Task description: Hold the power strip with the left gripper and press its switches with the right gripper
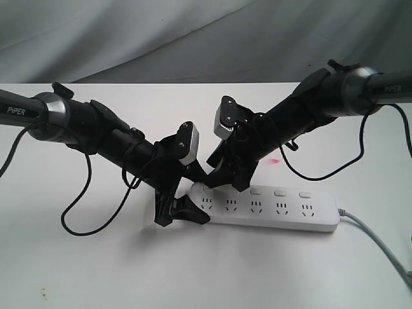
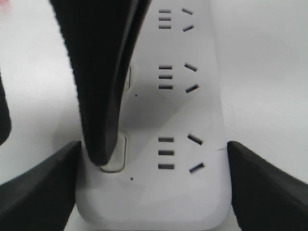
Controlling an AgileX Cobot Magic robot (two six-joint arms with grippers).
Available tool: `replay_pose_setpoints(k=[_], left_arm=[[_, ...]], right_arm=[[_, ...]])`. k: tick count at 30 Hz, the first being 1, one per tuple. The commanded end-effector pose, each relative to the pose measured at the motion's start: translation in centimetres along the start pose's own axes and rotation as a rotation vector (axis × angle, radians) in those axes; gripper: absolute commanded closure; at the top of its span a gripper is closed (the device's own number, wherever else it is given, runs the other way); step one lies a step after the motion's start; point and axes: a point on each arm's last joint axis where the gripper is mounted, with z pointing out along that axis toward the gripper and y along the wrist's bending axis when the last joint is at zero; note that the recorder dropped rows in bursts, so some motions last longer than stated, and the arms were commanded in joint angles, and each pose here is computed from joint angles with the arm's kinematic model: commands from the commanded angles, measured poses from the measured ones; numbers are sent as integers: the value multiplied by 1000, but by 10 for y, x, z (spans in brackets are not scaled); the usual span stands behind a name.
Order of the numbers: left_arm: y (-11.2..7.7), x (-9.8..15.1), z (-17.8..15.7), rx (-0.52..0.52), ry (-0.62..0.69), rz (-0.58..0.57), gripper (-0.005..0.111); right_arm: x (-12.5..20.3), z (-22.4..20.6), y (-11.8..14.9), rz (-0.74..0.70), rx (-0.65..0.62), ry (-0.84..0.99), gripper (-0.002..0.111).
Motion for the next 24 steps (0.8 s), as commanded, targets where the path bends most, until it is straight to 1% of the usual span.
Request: replay_pose_setpoints(k=[1, 5, 8, 13, 17, 20, 24], left_arm=[[1, -2, 1, 4, -7, 10, 107], [1, -2, 1, 4, -7, 10, 107], [1, -2, 1, 4, -7, 10, 107], [1, -2, 1, 4, -7, 10, 107], [1, -2, 1, 4, -7, 10, 107], [1, -2, 1, 4, -7, 10, 107], [1, -2, 1, 4, -7, 10, 107]], right_arm=[[3, 4, 1, -4, -8, 17, 56], [11, 19, 6, -4, -55, 68, 56], [13, 20, 7, 5, -60, 87, 56], [12, 15, 0, 8, 10, 101, 56], [0, 7, 3, 6, 9, 54, 56], [-10, -2, 3, -11, 31, 25, 56], [-12, -5, 3, -18, 43, 24, 56]])
